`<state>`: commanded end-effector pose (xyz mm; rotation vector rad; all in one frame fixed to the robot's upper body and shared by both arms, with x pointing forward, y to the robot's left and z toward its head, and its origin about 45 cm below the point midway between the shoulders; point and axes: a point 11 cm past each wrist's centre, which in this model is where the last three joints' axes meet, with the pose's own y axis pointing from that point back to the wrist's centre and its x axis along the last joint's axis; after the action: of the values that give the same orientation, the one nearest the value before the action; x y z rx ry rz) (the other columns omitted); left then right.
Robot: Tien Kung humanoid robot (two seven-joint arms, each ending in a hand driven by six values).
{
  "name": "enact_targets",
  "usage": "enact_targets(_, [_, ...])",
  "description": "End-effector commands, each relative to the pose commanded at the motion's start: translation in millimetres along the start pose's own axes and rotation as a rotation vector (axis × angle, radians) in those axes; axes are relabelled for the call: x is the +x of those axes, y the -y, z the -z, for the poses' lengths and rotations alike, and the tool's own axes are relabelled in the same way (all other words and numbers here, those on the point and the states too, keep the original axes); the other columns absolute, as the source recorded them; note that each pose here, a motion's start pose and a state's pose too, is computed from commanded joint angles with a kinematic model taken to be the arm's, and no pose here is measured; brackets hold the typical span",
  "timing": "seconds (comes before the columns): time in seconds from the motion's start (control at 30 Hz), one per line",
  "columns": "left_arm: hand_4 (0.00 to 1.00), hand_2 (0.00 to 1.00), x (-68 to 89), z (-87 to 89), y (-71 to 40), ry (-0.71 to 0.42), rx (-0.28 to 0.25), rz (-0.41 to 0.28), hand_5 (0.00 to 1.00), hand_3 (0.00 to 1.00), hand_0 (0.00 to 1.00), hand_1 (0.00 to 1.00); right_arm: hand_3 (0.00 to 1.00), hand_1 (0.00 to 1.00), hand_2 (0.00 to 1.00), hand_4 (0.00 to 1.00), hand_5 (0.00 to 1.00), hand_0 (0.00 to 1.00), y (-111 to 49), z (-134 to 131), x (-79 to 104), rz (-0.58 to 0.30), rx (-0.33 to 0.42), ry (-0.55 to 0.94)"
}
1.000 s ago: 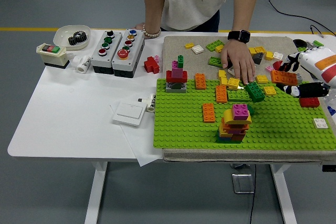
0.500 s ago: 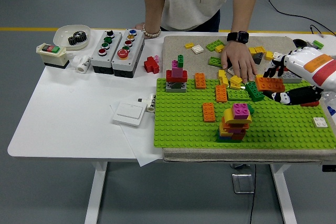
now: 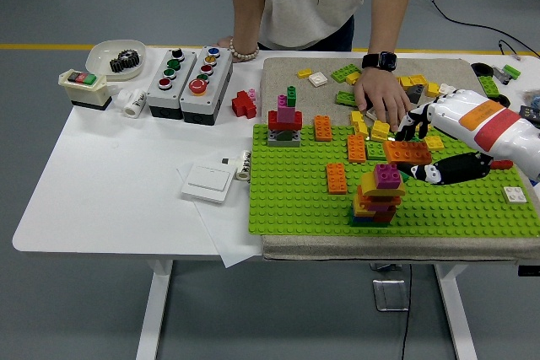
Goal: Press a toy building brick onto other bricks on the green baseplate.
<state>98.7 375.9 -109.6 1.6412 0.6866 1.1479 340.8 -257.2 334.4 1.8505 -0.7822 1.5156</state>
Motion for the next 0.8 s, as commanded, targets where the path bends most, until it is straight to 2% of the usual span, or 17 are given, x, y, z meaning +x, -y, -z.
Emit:
enact_targets(0.33, [0.646, 0.739, -0.1, 1.8, 0.3, 0.0, 0.003, -0.001, 0.662, 0.586, 0.797, 0.769, 0.539, 0.477, 0.527, 0.764, 0.407, 0.543, 12.2, 6.1, -7.9, 0.054, 0.007, -0.034])
enact_targets(0.8, [0.647, 0.741, -0.2, 1.5, 0.2, 0.002, 0.002, 0.0, 0.664, 0.585, 0.798, 0.77, 0.547, 0.481, 0.531, 0.781, 0.425, 0.545, 20.5, 13.8, -13.7, 0.062, 0.011, -0.03])
